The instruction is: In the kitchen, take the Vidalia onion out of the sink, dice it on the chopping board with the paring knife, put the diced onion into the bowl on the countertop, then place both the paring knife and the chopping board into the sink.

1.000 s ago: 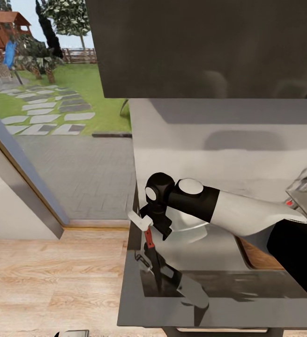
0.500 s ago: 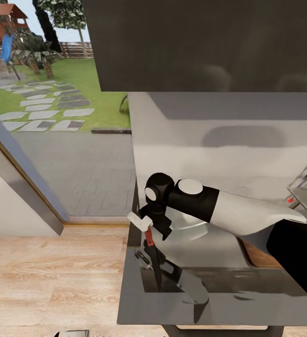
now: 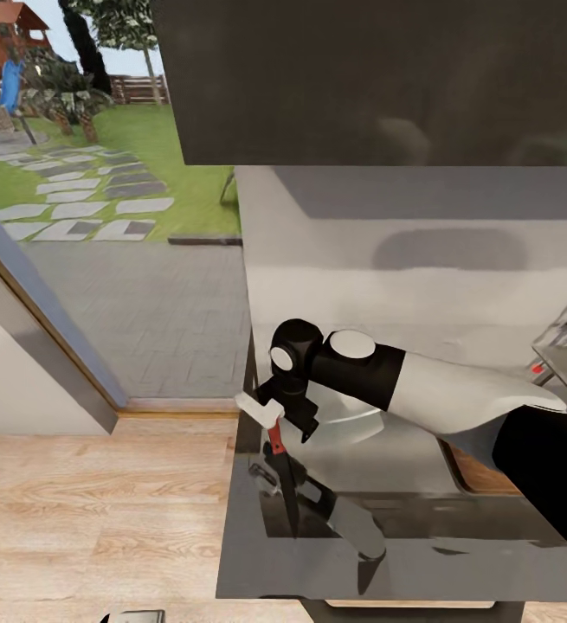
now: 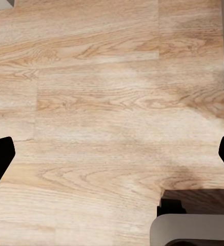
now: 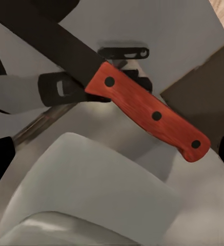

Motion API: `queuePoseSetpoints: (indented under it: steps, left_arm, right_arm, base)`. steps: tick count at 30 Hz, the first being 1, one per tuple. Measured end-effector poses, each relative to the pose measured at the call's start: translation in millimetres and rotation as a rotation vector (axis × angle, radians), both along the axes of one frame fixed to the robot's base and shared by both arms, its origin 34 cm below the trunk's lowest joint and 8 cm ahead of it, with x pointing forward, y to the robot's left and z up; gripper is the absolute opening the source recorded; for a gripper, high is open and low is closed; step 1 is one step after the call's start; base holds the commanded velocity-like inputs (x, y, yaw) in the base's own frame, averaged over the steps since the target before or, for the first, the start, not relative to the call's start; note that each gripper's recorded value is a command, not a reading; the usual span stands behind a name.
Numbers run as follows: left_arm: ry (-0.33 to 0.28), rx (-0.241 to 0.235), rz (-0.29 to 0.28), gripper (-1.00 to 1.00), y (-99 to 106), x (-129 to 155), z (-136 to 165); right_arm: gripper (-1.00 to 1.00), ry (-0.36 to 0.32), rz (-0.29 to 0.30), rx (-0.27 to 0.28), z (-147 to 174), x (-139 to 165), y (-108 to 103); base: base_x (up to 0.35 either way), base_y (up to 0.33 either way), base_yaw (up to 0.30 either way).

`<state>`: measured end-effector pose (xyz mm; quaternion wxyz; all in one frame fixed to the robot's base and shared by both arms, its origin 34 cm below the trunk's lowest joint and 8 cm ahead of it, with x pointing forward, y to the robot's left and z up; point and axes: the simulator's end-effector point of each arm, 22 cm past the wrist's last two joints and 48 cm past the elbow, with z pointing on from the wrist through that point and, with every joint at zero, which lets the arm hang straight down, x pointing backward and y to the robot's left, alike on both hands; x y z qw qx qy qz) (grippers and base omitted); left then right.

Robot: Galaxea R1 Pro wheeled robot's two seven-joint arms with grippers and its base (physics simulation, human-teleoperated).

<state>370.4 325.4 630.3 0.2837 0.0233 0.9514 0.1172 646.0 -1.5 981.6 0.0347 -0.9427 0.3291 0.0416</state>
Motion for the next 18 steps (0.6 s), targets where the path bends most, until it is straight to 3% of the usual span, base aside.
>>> queuePoseSetpoints:
  steps: [18]
  left_arm:
    - [0.021,0.0,0.0,1.0,-0.1,-7.8,-5.6]
  right_arm:
    - [1.0,0.014,-0.018,0.003,-15.0,5.5,-0.7]
  base:
    - [0.0,0.0,0.0]
